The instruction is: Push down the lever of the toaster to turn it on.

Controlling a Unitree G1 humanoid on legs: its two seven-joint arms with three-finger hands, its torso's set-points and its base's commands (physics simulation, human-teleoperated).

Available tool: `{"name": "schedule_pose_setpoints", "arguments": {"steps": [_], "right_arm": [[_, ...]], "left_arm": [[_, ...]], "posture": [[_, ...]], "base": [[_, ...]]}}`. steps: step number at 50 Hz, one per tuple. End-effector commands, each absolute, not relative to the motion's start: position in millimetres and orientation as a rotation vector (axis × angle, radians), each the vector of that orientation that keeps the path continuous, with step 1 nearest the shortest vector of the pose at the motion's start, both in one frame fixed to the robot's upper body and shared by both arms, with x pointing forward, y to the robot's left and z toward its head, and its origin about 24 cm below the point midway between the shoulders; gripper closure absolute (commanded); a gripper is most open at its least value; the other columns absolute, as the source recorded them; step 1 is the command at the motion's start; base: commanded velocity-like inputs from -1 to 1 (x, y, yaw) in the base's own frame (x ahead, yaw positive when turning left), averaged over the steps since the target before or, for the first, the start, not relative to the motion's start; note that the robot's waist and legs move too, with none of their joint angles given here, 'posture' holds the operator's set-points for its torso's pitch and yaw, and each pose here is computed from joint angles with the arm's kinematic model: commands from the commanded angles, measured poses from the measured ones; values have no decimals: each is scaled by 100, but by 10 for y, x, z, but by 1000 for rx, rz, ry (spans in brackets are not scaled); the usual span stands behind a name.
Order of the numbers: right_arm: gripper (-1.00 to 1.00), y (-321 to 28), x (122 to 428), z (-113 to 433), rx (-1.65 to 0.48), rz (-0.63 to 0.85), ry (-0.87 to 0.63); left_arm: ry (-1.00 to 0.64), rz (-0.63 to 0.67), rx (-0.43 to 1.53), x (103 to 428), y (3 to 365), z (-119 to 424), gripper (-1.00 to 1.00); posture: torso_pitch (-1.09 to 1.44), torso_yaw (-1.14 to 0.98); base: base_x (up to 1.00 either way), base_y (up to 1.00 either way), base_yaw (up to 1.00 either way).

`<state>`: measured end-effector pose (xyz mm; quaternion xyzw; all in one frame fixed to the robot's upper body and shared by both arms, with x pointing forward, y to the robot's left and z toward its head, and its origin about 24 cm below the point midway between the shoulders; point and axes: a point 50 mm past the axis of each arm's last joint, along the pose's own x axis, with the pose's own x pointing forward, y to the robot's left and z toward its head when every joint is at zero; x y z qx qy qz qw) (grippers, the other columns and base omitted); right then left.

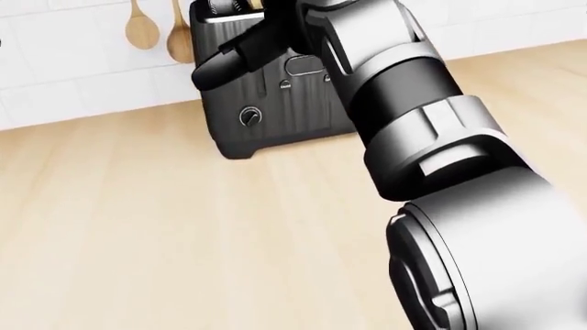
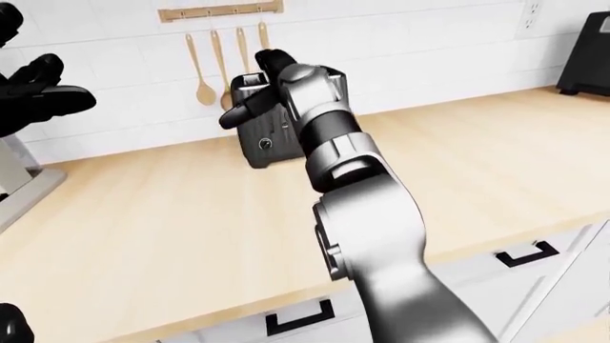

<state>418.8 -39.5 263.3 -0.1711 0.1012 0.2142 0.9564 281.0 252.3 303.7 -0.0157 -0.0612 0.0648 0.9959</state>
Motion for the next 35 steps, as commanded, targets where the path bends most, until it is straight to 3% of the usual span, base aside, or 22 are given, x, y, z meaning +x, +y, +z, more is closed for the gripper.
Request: {"name": "schedule_pose_setpoints", "arguments": {"steps": [1,35], "right_arm": [[-100,-365,4170,2906,-349,433,104],[-100,-281,4171,2748,-315,463,128]], "left_arm": [[-201,137,-31,2751,2531,3189,-100],[-219,114,-4,2721,2492,3200,-100]], "posture": [[-40,0],[-36,0]], "base": [[0,0,0],[0,0,0]]}}
